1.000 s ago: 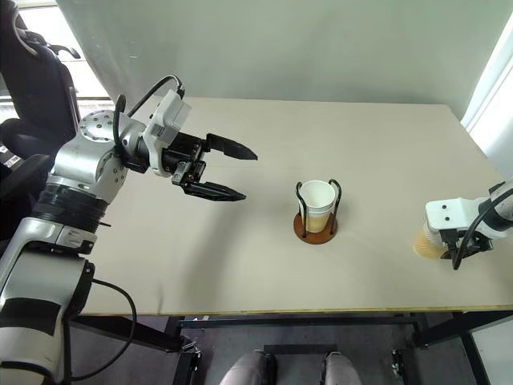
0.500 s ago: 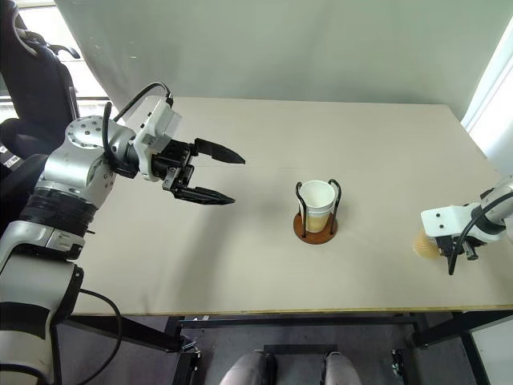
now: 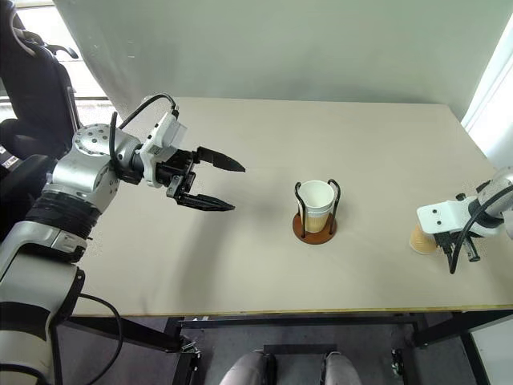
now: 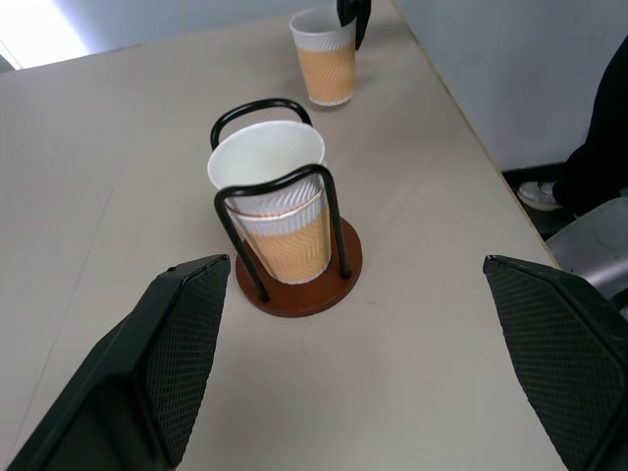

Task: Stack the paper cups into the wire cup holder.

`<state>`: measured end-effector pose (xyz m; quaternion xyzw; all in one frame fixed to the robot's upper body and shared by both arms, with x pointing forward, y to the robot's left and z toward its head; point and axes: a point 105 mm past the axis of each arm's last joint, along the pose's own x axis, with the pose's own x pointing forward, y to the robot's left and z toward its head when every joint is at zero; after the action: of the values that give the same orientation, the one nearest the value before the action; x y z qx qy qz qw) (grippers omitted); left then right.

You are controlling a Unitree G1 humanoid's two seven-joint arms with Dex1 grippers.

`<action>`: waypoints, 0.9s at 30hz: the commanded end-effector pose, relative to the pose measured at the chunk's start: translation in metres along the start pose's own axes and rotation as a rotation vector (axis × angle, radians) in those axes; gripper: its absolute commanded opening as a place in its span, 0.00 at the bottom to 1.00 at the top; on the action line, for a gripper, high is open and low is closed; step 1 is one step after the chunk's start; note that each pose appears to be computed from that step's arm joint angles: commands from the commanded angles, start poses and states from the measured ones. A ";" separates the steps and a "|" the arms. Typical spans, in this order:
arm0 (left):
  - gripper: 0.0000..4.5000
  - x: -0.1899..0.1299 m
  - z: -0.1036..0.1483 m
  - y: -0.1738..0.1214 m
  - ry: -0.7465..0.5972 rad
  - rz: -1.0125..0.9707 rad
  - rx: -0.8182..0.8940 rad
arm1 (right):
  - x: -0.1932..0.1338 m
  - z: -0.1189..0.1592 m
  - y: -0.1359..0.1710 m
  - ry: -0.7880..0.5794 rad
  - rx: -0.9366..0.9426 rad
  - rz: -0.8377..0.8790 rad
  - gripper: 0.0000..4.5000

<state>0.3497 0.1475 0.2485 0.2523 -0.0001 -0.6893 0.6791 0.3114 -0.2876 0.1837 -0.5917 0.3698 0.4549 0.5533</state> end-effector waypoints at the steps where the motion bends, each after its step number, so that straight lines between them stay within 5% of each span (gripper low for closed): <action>1: 0.99 -0.003 0.008 0.003 -0.003 -0.013 0.054 | -0.029 0.018 -0.016 -0.038 -0.044 -0.100 0.00; 27: 0.99 0.003 -0.010 0.004 0.006 -0.008 0.048 | -0.108 0.141 -0.057 -0.268 -0.335 -0.349 0.00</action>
<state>0.3612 0.1509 0.2283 0.2607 0.0077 -0.6788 0.6864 0.3187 -0.1551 0.2951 -0.6543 0.1248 0.4868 0.5652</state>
